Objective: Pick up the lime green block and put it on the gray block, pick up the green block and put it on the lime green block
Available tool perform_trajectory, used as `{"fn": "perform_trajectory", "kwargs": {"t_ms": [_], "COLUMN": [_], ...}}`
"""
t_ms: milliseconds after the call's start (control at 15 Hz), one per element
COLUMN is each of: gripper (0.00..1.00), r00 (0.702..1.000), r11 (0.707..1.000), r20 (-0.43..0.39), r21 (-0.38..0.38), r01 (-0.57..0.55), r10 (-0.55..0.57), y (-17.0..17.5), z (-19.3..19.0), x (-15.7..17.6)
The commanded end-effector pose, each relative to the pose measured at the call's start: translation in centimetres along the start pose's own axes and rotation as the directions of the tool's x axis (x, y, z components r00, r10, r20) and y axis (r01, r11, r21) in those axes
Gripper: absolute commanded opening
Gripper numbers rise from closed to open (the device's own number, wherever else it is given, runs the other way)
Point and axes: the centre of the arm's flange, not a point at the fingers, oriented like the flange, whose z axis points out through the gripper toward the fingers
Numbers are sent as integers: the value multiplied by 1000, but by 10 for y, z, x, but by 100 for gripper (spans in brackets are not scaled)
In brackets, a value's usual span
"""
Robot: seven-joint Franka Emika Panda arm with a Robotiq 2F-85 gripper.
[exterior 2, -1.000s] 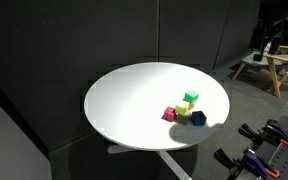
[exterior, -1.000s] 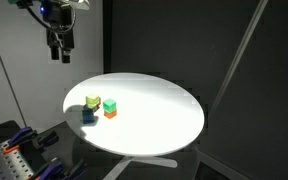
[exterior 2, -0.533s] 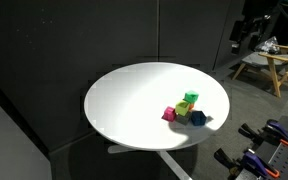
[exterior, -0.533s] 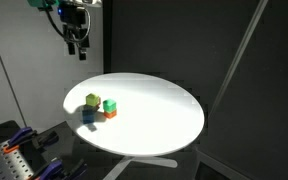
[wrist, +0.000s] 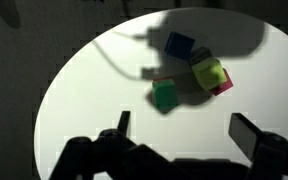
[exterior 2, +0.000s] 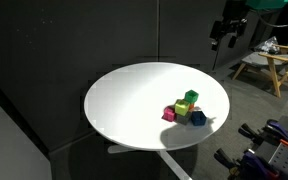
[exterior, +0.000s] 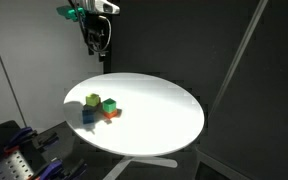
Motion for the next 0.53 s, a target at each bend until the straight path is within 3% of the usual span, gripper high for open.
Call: {"fn": "perform_trajectory", "kwargs": {"t_ms": [0, 467], "gripper": [100, 100], "r00": [1000, 992], "r11": [1000, 994], "r20": [4, 70], "r21": [16, -9], "r01": [13, 108], "r10": [-13, -107], "y": [0, 6], "z": [11, 56], "x": [31, 55]}}
